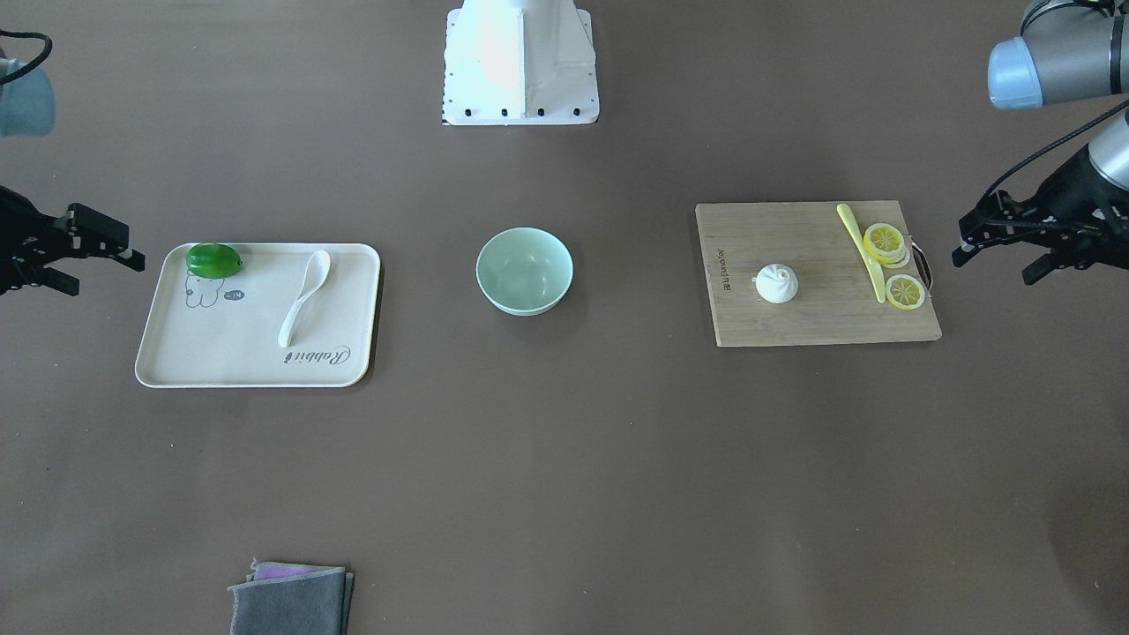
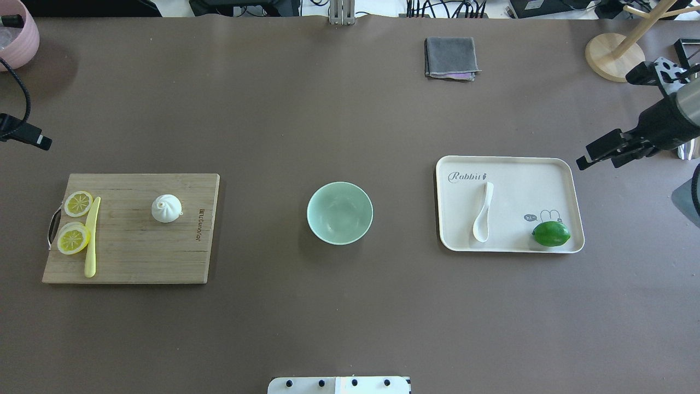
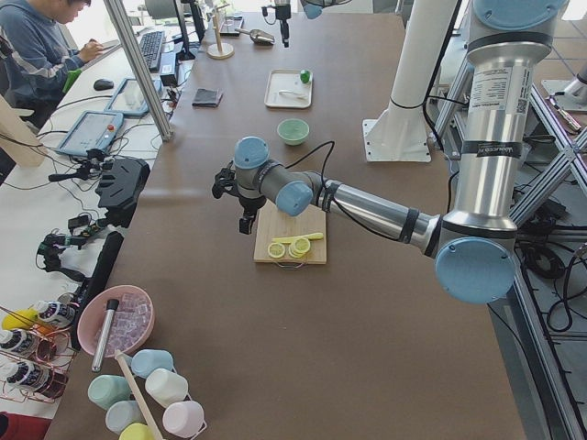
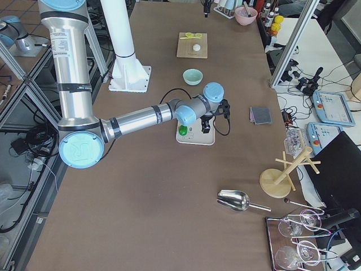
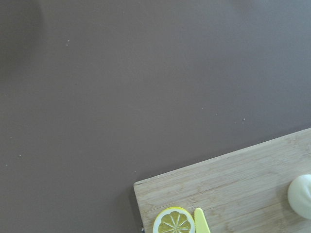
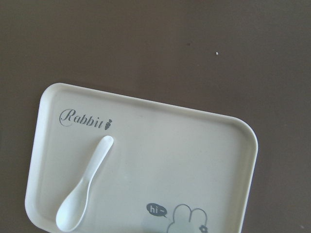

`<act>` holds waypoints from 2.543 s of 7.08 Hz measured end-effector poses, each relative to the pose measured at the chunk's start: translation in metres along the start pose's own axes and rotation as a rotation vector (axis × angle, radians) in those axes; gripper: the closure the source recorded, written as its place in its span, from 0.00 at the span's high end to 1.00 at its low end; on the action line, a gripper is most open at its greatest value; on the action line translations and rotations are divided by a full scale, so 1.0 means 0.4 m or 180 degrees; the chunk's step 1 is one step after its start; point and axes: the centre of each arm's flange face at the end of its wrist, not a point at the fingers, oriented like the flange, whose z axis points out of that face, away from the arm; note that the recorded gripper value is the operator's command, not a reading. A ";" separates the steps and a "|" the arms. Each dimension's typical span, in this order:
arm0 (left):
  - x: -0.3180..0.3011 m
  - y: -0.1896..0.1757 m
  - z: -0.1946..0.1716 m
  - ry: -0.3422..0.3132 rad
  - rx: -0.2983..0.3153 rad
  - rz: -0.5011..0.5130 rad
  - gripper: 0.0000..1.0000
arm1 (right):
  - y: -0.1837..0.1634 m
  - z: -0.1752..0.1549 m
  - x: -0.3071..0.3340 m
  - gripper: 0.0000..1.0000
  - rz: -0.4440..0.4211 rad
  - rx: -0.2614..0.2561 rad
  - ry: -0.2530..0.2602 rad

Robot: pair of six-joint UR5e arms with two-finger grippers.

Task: Put spoon and bun in bowl

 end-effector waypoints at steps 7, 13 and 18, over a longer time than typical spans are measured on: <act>0.164 -0.069 0.108 0.0005 -0.0020 -0.0151 0.98 | 0.108 0.382 -0.281 0.81 0.0812 0.0316 0.0133; 0.189 -0.088 0.108 -0.0013 0.0034 -0.0144 0.98 | 0.077 0.404 -0.291 0.16 0.1187 0.0484 0.0171; 0.188 -0.087 0.111 -0.0018 0.0029 -0.0172 0.98 | 0.072 0.389 -0.323 0.00 0.1240 0.0489 0.0090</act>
